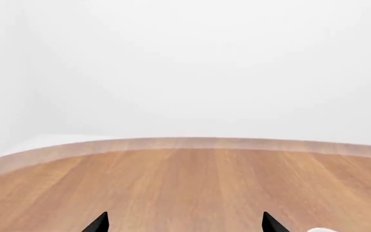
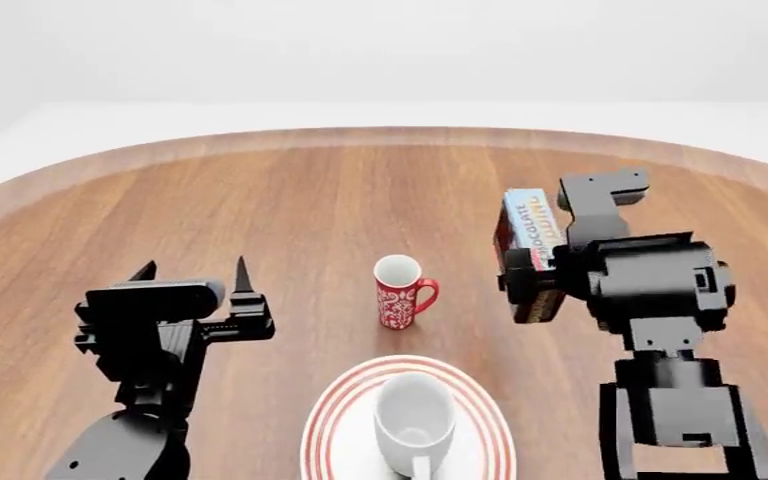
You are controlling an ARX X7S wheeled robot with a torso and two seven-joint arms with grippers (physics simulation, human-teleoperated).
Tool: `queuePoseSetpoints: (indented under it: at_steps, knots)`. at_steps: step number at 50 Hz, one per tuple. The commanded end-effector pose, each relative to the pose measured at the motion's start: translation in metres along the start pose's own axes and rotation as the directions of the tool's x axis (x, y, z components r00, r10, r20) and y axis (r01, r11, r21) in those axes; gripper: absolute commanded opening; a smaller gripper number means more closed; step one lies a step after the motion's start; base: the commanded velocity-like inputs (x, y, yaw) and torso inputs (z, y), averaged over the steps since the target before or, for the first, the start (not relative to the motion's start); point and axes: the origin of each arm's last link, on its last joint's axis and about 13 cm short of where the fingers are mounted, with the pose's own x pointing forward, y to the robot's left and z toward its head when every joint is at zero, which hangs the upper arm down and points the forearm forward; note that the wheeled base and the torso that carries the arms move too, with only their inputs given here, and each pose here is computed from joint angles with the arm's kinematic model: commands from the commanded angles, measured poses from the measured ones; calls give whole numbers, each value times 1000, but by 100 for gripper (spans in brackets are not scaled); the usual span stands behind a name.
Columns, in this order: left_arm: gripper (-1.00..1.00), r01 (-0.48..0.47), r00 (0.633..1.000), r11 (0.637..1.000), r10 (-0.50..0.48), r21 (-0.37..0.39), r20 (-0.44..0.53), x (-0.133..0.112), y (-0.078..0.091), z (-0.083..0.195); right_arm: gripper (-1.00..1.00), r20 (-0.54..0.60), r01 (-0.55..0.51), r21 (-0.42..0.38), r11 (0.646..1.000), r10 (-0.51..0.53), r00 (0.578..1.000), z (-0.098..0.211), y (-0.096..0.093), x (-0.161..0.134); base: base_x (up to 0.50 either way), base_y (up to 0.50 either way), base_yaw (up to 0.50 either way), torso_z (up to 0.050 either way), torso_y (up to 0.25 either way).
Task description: Pick up the white mug and put it on the plate, and put the chocolate pudding to the right of the plate.
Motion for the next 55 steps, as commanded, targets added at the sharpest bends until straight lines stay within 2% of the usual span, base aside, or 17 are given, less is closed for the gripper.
queuePoseSetpoints:
  at_steps: [1,2,3,4,13,26,41,55]
  knots:
    - [100,-5,1000,1000,5,0,7,-1,1,2,-100,45,-124,0,992,124,991,-51,-7,-63,0,0,0,0,0]
    - [100,-5,1000,1000,5,1,7,-1,1,2,-100,37,-121,6,993,120,992,-59,-11,-71,0,0,0,0,0]
    - [100,-6,1000,1000,6,0,8,-1,1,2,-100,34,-11,15,1000,11,999,-62,-14,-80,0,0,0,0,0]
    - [100,-6,1000,1000,6,0,9,-2,1,2,-100,26,52,23,998,-53,998,-69,-15,-88,0,0,0,0,0]
    - [100,-9,1000,1000,9,-2,10,-2,1,2,-100,-15,60,61,996,-59,998,-99,-16,-92,0,0,0,0,0]
    - [100,-8,1000,1000,8,1,7,-3,1,0,-100,-43,78,87,993,-75,996,-107,-23,-87,0,0,0,0,0]
    - [100,-5,1000,1000,4,7,8,-3,1,0,-100,-86,109,125,986,-98,991,-107,-41,-69,0,0,0,0,0]
    - [100,-6,1000,1000,6,8,5,-3,1,-2,-100,-138,49,110,993,-34,990,-121,-36,-45,0,0,0,0,0]
